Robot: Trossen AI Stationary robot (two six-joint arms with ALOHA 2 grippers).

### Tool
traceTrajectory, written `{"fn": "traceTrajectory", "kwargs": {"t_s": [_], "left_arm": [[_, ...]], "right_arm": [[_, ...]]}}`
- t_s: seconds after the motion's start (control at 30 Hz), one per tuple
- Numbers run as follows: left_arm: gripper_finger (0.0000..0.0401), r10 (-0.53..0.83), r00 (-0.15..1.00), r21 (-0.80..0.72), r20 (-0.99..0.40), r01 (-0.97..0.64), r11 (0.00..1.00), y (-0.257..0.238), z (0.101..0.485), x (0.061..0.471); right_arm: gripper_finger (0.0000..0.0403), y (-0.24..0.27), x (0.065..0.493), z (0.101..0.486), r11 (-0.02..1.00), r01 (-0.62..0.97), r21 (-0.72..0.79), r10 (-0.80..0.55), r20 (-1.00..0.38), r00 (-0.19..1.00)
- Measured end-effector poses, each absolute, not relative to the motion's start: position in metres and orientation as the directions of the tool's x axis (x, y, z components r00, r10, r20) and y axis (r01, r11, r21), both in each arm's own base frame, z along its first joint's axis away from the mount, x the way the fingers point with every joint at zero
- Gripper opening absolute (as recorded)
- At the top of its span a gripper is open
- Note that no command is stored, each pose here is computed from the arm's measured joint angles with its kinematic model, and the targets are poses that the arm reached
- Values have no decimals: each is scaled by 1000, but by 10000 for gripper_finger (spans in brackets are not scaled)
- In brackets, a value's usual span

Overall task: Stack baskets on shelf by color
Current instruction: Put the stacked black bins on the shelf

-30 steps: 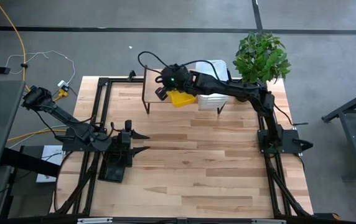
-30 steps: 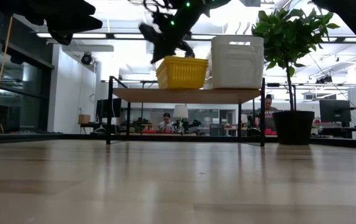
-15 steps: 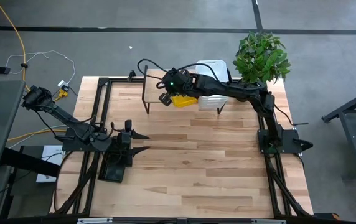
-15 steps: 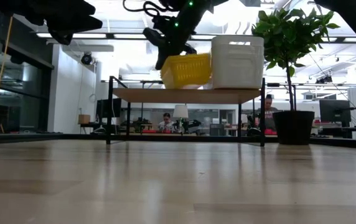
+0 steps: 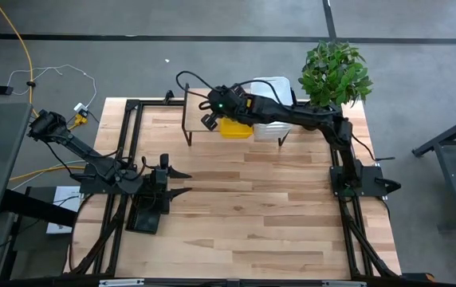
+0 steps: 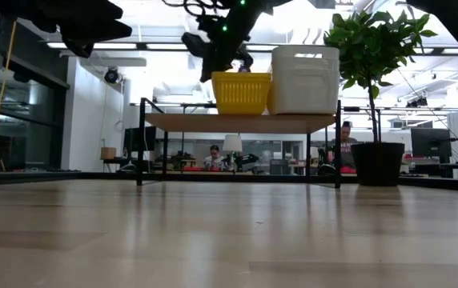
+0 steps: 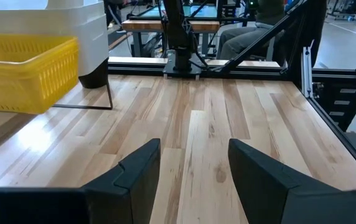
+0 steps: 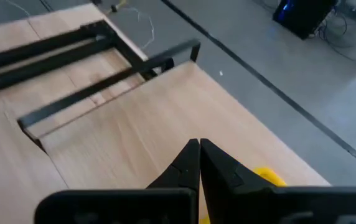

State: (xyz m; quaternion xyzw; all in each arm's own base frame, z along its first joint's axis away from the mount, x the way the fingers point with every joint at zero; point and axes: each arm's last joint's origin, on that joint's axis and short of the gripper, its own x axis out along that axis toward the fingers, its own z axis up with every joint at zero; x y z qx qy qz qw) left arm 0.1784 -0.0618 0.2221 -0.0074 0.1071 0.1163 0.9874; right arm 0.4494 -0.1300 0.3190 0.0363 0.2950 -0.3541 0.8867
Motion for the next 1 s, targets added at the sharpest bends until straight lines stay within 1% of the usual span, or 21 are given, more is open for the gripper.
{"fn": "traceTrajectory", "kwargs": {"t_s": [0.1,0.27,0.33,0.47,0.53,0.63,0.73,0.9,1.0], "left_arm": [[176,228,950,11,-214,-231,973,-62,222,178],[176,229,948,16,-220,-231,973,-62,221,178],[176,230,947,21,-226,-231,973,-62,221,178],[176,230,945,26,-233,-231,973,-62,220,178],[176,230,945,26,-233,-231,973,-62,220,178],[176,227,945,5,-234,-232,973,-62,220,178],[176,219,947,-17,-235,-229,973,-62,220,178],[176,216,948,-23,-234,-227,974,-62,220,178],[176,224,947,-22,-230,-235,972,-62,220,178]], "right_arm": [[0,-126,447,330,763,631,-142,-598,-527,604],[0,-98,429,377,820,540,-188,-556,-483,676],[0,-80,419,389,848,481,-221,-522,-497,693],[0,-37,397,395,881,377,-287,-473,-567,675],[0,-14,387,391,889,332,-315,-458,-594,661],[0,16,369,374,900,274,-339,-433,-630,645],[0,36,344,353,909,263,-325,-414,-623,664],[0,61,290,311,931,293,-219,-365,-537,760],[0,77,263,286,957,252,-141,-289,-432,854]]}}
